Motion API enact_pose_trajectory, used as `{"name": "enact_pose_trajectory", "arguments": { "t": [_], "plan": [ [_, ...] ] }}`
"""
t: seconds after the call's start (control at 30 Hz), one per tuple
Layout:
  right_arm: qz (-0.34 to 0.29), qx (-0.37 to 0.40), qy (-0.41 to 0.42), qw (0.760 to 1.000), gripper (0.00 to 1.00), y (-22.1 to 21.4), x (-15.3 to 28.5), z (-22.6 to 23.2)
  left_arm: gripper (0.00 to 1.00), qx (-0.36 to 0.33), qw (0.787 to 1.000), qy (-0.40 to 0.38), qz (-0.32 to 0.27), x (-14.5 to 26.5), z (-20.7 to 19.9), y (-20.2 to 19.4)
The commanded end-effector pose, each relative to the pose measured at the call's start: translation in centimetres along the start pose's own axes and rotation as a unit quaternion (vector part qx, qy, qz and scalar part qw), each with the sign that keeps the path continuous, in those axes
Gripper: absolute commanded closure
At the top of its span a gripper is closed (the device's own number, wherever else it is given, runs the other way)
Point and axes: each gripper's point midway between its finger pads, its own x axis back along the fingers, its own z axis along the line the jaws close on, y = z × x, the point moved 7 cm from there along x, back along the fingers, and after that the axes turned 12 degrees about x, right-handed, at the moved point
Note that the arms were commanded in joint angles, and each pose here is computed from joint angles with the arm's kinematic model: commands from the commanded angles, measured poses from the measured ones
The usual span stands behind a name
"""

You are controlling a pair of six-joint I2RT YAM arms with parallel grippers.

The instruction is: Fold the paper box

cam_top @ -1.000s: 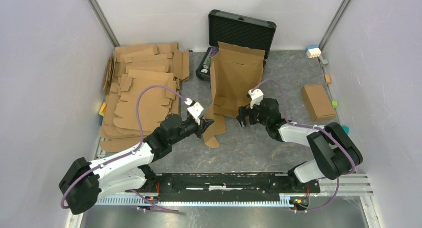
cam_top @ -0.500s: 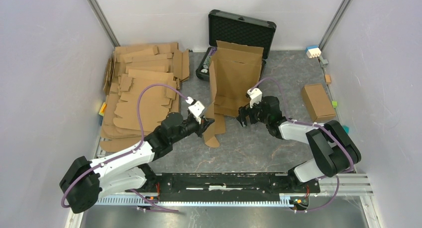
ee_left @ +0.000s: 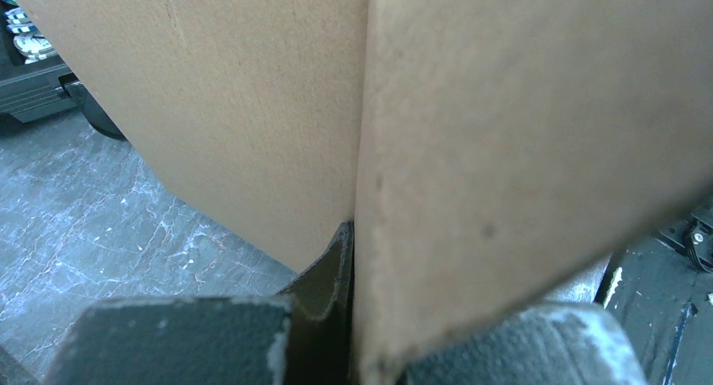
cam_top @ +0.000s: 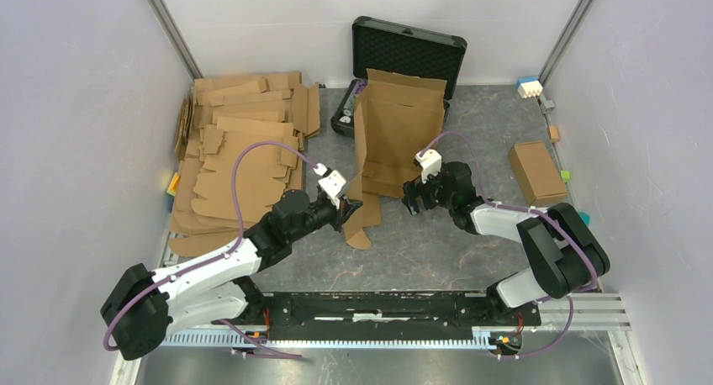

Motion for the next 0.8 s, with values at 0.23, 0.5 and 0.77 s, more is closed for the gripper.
{"name": "enact_pose_trajectory", "arguments": {
  "t": [0.23,0.5,0.77],
  "plan": [
    [-0.054,0.011,-0.061,0.997,0.08,2.1,-0.3,-1.7,0.91,0.017,1.000,-0.011,0.002,-0.1,-0.5,0.5],
    [-0.070,-0.017,-0.092,0.993,0.14,2.5,-0.2,-2.6,0.92,0.017,1.000,-0.010,0.003,-0.1,-0.5,0.5],
    [-0.092,-0.058,-0.100,0.989,0.26,2.4,-0.5,-3.3,0.92,0.017,1.000,-0.010,0.005,-0.2,-0.5,0.4]
  ]
}}
